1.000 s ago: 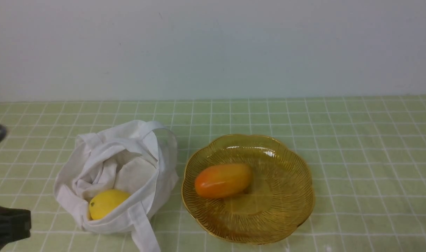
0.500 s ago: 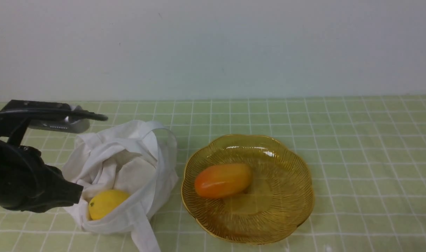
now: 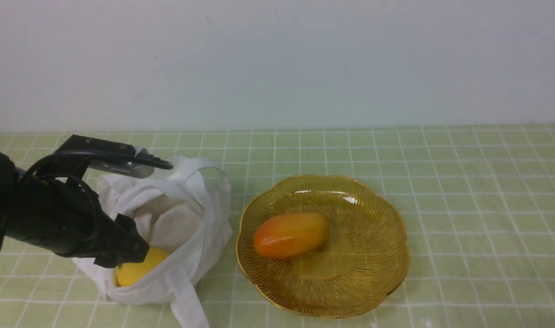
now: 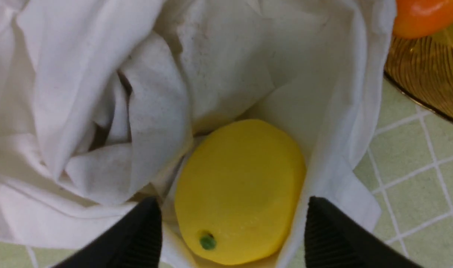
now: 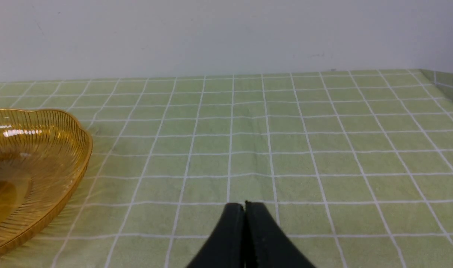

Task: Take the fruit out of the bag on the green coffee tablecloth and place them on the plate.
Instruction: 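Reach into the bag and grasp the lemon with the left gripper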

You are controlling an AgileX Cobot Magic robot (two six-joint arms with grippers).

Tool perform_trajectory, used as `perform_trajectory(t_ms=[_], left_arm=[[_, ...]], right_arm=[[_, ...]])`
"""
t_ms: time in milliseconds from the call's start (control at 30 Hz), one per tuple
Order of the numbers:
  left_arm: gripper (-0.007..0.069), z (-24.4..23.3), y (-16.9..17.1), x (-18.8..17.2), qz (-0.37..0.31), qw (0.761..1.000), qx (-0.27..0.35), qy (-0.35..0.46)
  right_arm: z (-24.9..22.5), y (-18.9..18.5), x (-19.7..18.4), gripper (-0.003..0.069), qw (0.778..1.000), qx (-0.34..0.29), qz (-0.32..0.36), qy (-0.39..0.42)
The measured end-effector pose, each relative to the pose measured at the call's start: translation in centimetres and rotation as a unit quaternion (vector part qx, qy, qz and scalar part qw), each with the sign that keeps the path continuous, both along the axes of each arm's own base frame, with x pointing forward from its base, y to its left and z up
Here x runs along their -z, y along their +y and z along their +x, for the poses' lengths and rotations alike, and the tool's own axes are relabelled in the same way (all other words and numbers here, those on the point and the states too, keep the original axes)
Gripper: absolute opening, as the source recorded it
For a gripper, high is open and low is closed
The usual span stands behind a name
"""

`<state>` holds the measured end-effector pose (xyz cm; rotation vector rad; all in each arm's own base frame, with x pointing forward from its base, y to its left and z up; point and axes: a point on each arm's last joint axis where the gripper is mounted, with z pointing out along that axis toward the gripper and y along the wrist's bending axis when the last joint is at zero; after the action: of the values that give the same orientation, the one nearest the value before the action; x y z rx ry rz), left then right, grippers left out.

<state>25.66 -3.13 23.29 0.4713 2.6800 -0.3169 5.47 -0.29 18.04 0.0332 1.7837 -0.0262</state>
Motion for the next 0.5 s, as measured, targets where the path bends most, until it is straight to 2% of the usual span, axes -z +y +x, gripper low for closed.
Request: perform_trajectory(t_ms=[167,500], left_arm=[[0.0538,0.7,-0.1,1.2,-0.005,1.0,-0.007,0.016],[0.0539,1.3,-0.3,2.4,-0.021,0.999,-0.018,0.039]], right_arm=[[0.0,0.0,0.0,-0.0015,1.0,0.0,0.0,0.0],[0.0,0.0,0.0,-0.0015,1.0,0.0,0.0,0.0]])
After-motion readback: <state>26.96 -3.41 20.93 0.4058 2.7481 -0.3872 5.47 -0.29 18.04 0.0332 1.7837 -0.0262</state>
